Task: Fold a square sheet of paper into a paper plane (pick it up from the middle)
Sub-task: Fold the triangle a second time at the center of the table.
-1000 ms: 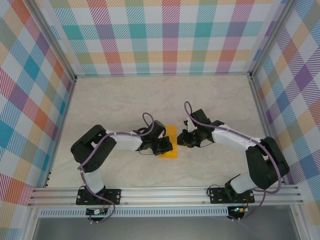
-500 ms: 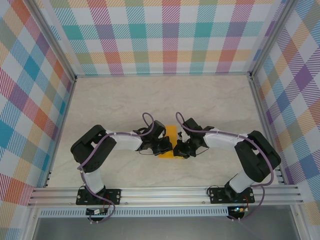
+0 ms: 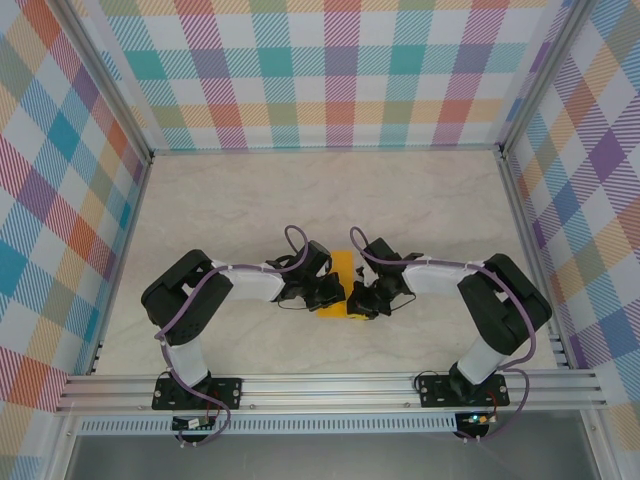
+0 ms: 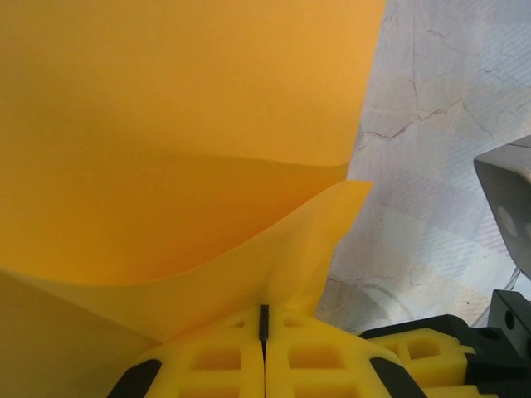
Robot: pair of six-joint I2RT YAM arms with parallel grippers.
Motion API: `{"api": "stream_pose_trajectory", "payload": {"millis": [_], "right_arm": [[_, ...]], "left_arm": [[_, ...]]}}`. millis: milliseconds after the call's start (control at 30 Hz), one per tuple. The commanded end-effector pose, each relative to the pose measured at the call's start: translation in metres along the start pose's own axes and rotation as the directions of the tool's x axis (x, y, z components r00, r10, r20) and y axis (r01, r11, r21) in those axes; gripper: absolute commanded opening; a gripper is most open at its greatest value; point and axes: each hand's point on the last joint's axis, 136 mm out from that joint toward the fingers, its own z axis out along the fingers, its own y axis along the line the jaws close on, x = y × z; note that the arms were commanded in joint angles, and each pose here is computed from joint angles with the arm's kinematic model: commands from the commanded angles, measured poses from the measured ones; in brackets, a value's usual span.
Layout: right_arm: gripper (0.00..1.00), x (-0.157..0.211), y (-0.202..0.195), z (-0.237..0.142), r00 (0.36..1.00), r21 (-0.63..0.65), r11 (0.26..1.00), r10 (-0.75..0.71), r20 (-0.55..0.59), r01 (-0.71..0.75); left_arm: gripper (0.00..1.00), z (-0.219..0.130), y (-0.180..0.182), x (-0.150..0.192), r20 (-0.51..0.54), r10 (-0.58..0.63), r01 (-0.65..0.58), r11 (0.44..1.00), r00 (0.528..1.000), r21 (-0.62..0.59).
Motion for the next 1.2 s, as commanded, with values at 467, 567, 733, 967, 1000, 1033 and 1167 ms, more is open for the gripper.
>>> {"api": "stream_pose_trajectory", "payload": {"millis": [467, 567, 733, 967, 1000, 1033, 1167], "right_arm": [[0.13, -0.003, 0.007, -0.006, 0.999, 0.004, 0.999, -0.032, 0.023, 0.032], [0.13, -0.004, -0.001, 0.0, 1.0, 0.029, 0.999, -0.018, 0.018, 0.018], [0.12, 0.004, -0.018, 0.005, 1.0, 0.075, 0.997, 0.015, -0.005, -0.015], [0.12, -0.009, 0.021, -0.021, 0.992, -0.042, 0.996, -0.073, 0.107, 0.078], [0.12, -0.011, 0.022, -0.023, 0.99, -0.042, 0.996, -0.078, 0.121, 0.084], [0.12, -0.012, 0.021, -0.022, 0.989, -0.04, 0.995, -0.082, 0.126, 0.088], [0.12, -0.012, 0.012, -0.009, 0.993, -0.029, 0.997, -0.068, 0.098, 0.072]], "left_arm": [[0.06, 0.006, 0.043, 0.017, -0.021, -0.049, 0.045, 0.988, 0.999, -0.149], [0.05, 0.006, 0.041, 0.017, -0.019, -0.048, 0.045, 0.988, 0.999, -0.145], [0.05, 0.005, 0.041, 0.017, -0.018, -0.046, 0.043, 0.989, 0.999, -0.143], [0.05, 0.005, 0.041, 0.017, -0.018, -0.047, 0.044, 0.989, 0.999, -0.144], [0.05, 0.005, 0.041, 0.017, -0.016, -0.048, 0.045, 0.989, 0.999, -0.142], [0.05, 0.005, 0.041, 0.017, -0.017, -0.049, 0.046, 0.989, 0.999, -0.142], [0.05, 0.006, 0.04, 0.017, -0.017, -0.049, 0.046, 0.989, 0.999, -0.138]]}}
